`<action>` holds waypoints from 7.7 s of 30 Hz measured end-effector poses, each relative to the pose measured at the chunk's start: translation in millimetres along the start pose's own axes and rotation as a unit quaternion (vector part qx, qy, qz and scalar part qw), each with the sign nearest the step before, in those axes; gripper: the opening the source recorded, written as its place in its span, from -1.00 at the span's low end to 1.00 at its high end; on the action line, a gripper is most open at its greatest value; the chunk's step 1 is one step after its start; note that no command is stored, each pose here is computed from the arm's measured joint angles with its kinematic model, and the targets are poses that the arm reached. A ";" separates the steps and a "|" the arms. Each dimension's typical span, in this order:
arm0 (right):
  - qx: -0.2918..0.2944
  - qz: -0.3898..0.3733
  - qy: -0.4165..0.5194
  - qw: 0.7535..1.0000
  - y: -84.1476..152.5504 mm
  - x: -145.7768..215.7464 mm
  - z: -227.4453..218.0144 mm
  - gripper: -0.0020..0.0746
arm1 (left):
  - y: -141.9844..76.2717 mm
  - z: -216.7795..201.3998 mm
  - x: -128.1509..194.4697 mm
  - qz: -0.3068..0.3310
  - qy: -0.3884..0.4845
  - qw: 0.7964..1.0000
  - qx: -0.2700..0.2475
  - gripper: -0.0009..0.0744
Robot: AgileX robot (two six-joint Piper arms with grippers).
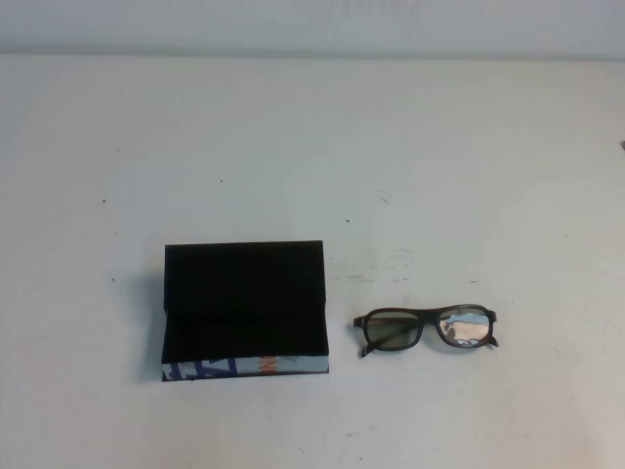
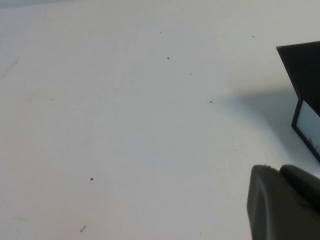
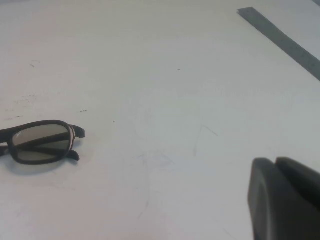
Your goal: Return glasses to glasses case
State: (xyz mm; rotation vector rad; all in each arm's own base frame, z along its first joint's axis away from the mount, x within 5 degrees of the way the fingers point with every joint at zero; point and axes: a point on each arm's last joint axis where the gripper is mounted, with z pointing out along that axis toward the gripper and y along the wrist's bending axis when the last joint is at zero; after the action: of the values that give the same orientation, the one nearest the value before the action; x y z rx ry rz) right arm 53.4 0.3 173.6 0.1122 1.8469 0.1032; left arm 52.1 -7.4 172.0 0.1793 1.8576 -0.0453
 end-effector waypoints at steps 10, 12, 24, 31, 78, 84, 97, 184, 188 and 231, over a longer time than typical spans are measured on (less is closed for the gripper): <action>0.000 0.000 0.000 1.000 0.0 0.0 0.0 -0.98 | 0.0 0.0 0.0 0.000 0.000 1.000 0.000 -0.98; 0.000 0.000 0.000 1.000 0.0 0.0 0.0 -0.98 | 0.0 0.0 0.0 0.000 0.000 1.000 0.000 -0.98; -0.006 0.010 -0.011 1.000 1.0 -1.7 0.1 -0.98 | 0.0 0.0 0.0 0.000 0.000 1.000 0.000 -0.98; -0.046 0.120 -0.069 0.989 6.7 -13.1 -1.1 -0.98 | 0.0 0.0 0.0 0.000 0.000 1.000 0.000 -0.98; -0.378 -0.299 0.418 0.771 153.5 -144.3 111.2 -0.98 | 0.0 0.0 0.0 0.000 0.000 1.000 0.000 -0.98; -0.436 -0.458 0.377 0.676 170.9 -134.2 141.9 -0.83 | 0.0 0.0 0.0 0.000 0.000 1.000 0.000 -0.98; -0.448 -0.570 0.359 0.588 186.5 -104.6 207.3 -0.08 | 0.0 0.0 0.0 0.000 0.000 1.000 0.000 -0.98; -0.449 -0.572 0.434 0.533 199.5 -64.9 269.2 -0.75 | 0.0 0.0 0.0 0.000 0.000 1.000 0.000 -0.98; -0.451 -0.569 0.440 0.528 198.7 -66.7 266.4 -0.82 | 0.0 0.0 0.0 0.000 0.000 1.000 0.000 -0.98; -0.499 -0.621 0.311 0.518 373.6 -73.7 222.5 -0.82 | 0.0 0.0 0.0 0.000 0.000 1.000 0.000 -0.98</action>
State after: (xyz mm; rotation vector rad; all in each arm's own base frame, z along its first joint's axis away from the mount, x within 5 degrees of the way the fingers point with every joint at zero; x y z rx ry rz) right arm 296.4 363.9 231.0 -2.2968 1.7785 0.1839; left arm 52.1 -7.4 172.0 0.1793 1.8576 -0.0453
